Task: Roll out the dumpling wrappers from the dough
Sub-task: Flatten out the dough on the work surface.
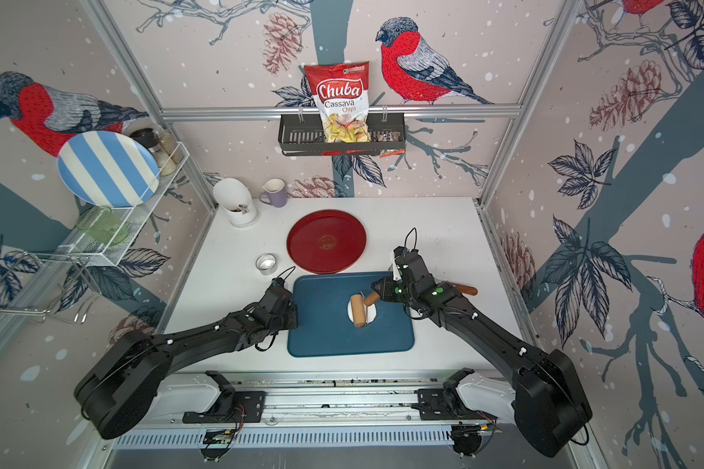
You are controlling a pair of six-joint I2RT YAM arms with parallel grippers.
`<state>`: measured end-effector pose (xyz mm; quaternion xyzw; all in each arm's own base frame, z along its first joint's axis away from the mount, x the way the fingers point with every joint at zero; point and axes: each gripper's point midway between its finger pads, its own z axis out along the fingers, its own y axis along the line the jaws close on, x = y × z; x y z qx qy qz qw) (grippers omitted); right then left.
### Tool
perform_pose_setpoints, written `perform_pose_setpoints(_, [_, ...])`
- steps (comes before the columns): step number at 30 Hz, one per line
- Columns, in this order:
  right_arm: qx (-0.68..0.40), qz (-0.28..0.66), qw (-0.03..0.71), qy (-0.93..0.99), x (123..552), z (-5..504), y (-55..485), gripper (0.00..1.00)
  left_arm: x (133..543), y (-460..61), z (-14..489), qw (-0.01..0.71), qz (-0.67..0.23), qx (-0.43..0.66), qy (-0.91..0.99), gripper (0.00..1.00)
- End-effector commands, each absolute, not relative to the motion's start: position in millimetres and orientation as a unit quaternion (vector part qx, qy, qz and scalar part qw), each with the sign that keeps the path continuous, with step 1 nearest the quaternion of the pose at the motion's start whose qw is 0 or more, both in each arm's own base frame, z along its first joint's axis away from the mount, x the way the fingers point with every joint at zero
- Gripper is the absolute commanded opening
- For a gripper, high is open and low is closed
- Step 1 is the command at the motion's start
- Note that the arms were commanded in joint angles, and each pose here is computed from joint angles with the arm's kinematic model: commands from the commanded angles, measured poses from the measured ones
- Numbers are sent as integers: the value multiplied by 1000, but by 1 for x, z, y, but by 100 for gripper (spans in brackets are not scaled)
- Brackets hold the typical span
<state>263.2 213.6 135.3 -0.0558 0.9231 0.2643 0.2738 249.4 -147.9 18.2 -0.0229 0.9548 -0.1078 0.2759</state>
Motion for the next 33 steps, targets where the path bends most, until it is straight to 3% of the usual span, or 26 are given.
perform_pose_setpoints(1, [-60,235,224,944,245,114,207,0,233,-144,6,237,-98,-10,966,0])
perform_pose_setpoints(25, [-100,148,217,960,219,109,234,0,233,-143,6,238,-97,-11,966,0])
perform_pose_setpoints(29, [-80,167,244,952,231,132,232,0,233,-143,6,237,-96,-12,967,0])
perform_pose_setpoints(33, [-36,245,298,922,256,181,225,0,233,-142,6,237,-93,-13,967,0])
